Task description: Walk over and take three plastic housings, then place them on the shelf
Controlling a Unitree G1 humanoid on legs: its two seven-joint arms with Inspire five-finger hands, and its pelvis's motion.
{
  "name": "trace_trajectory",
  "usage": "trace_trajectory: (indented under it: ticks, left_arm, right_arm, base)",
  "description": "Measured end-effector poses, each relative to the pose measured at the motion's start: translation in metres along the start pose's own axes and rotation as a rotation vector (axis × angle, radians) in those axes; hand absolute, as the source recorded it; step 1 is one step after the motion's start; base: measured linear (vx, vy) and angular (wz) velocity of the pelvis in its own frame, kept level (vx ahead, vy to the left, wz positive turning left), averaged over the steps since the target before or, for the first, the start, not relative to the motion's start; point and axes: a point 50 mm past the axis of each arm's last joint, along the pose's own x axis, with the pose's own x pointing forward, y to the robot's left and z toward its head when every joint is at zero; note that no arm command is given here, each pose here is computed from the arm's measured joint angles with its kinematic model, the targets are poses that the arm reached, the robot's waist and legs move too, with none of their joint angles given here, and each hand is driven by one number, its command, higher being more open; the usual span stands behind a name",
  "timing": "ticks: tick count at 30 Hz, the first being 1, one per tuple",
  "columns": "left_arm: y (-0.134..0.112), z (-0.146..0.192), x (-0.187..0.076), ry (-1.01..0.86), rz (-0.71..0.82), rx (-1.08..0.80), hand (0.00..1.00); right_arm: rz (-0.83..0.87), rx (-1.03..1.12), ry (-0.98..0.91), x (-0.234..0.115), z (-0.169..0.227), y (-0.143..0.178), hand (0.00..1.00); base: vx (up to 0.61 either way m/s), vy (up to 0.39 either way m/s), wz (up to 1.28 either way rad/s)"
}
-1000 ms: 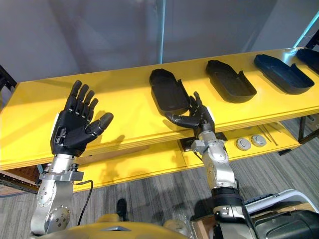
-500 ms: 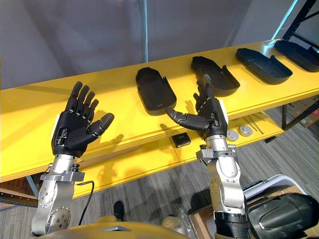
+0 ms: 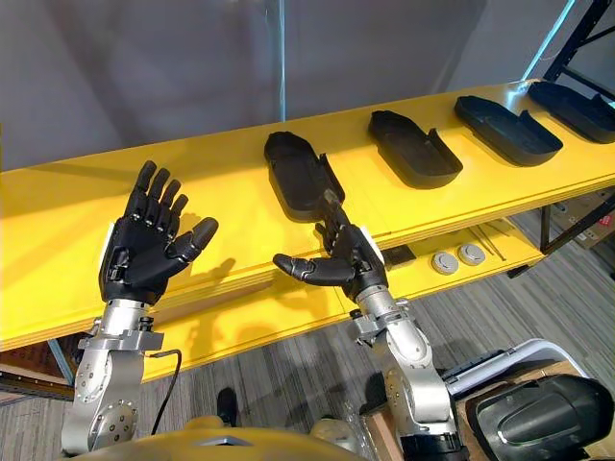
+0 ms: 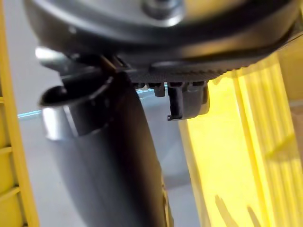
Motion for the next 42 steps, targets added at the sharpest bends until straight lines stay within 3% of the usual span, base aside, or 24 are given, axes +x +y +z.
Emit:
trace_trajectory:
  ticks: [18,42]
  left_arm:
    - [-0.003,-0.006,-0.006,0.035,0.001,0.021,1.0]
    - [-0.004,-0.006,-0.005,0.033,-0.009,0.021,1.0]
  right_arm:
    - [-0.181,0.065,0.062,0.012,-0.024,-0.012,1.0]
    - [-0.117,0.07,0.011,0.049,-0.011,0.001,1.0]
  base:
    - [-0.01,-0.004,0.02]
    - [-0.01,-0.011,0.03]
